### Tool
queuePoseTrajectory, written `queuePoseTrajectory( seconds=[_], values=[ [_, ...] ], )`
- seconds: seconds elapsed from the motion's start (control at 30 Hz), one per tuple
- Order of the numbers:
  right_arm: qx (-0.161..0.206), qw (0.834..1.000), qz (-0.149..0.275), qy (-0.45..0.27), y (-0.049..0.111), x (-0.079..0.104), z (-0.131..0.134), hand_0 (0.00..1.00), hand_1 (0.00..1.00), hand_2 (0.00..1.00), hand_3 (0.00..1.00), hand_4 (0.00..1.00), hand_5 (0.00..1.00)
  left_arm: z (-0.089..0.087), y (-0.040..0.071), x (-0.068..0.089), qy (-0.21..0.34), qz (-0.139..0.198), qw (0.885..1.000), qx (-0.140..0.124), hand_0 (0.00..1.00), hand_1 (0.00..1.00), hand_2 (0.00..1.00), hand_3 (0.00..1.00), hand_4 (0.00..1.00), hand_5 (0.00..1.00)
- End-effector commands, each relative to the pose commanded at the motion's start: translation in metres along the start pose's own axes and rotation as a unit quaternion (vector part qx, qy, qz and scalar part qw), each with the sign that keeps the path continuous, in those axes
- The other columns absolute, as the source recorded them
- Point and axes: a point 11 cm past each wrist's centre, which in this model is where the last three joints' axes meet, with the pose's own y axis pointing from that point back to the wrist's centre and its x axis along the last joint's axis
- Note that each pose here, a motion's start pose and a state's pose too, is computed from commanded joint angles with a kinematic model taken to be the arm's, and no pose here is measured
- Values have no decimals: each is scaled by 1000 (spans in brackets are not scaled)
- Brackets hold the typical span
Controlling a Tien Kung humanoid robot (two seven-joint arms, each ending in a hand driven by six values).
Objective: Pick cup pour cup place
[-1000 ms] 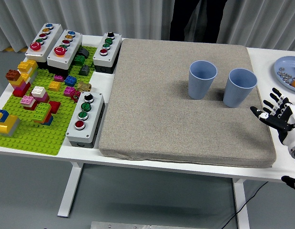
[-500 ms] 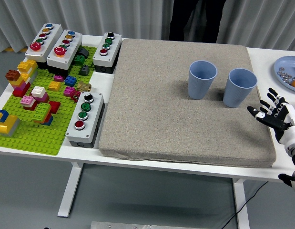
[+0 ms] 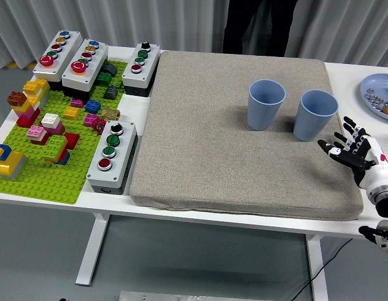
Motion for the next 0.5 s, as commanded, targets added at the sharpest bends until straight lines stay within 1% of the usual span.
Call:
queuePoseTrajectory(
  seconds=[0.17,0.27,0.5],
  values=[
    [-1,1000,-1,-1,-3,-2,1,896,878,982,903,862,255,-3,0,1,-1,0,1000,2,763,784,851,732,506,974],
    [5,1000,2,5,-6,-3,-3,896,878,982,903,862,255,-3,0,0,-2,0,1000,2,763,784,851,732,506,974],
    [7,1000,6,8,-10,-2,-4,896,877,980,901,863,257,-3,0,0,-2,0,1000,2,763,784,851,732,506,974]
  ],
)
